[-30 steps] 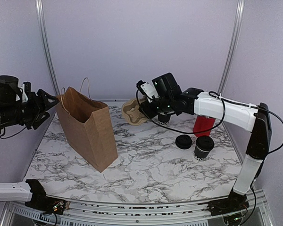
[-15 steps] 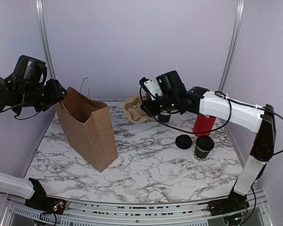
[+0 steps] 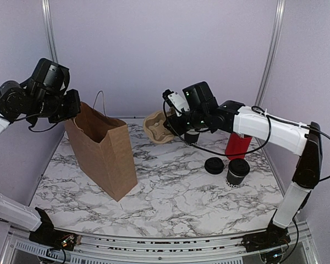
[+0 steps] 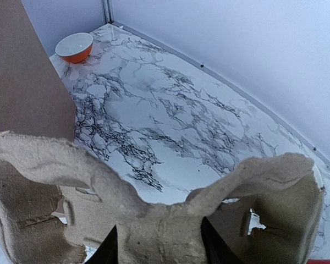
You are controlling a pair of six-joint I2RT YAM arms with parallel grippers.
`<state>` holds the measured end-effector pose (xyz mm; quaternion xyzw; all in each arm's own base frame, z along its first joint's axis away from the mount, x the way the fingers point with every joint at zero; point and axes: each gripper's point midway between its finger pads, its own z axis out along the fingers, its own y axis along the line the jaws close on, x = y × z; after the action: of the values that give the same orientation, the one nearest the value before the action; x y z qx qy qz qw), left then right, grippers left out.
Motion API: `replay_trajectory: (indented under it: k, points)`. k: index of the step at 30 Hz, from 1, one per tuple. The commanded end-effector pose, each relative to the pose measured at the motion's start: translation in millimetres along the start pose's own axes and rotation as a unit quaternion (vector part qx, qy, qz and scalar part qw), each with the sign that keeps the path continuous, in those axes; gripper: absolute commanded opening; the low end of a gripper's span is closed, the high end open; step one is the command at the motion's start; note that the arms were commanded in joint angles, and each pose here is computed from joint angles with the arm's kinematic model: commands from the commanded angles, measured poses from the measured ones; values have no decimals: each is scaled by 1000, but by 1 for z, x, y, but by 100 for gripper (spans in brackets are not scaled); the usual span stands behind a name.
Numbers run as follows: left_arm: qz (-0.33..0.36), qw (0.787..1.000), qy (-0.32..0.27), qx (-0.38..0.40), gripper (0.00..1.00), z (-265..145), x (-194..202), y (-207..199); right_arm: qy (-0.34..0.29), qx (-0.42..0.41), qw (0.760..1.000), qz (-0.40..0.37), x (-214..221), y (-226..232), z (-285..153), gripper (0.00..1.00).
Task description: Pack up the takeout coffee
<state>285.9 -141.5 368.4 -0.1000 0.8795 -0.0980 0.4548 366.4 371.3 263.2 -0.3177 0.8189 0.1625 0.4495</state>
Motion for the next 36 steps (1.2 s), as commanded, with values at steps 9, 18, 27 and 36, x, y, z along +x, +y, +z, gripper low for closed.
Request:
replay_trajectory:
  k: [9,18,27,36]
  points:
    - [90,986,-39,135,0,-35,-32,-48,-76,1,997,-6,-64,-3,-60,39]
    - [120,971,-56,197,0,-62,-39,-60,-94,23,995,-9,-78,-12,-88,40]
    - [160,953,-41,255,0,-70,-23,-73,-118,33,992,-20,-91,-17,-118,40]
    - [179,943,-25,279,0,-65,-6,-79,-168,72,983,-33,-114,-33,-167,43]
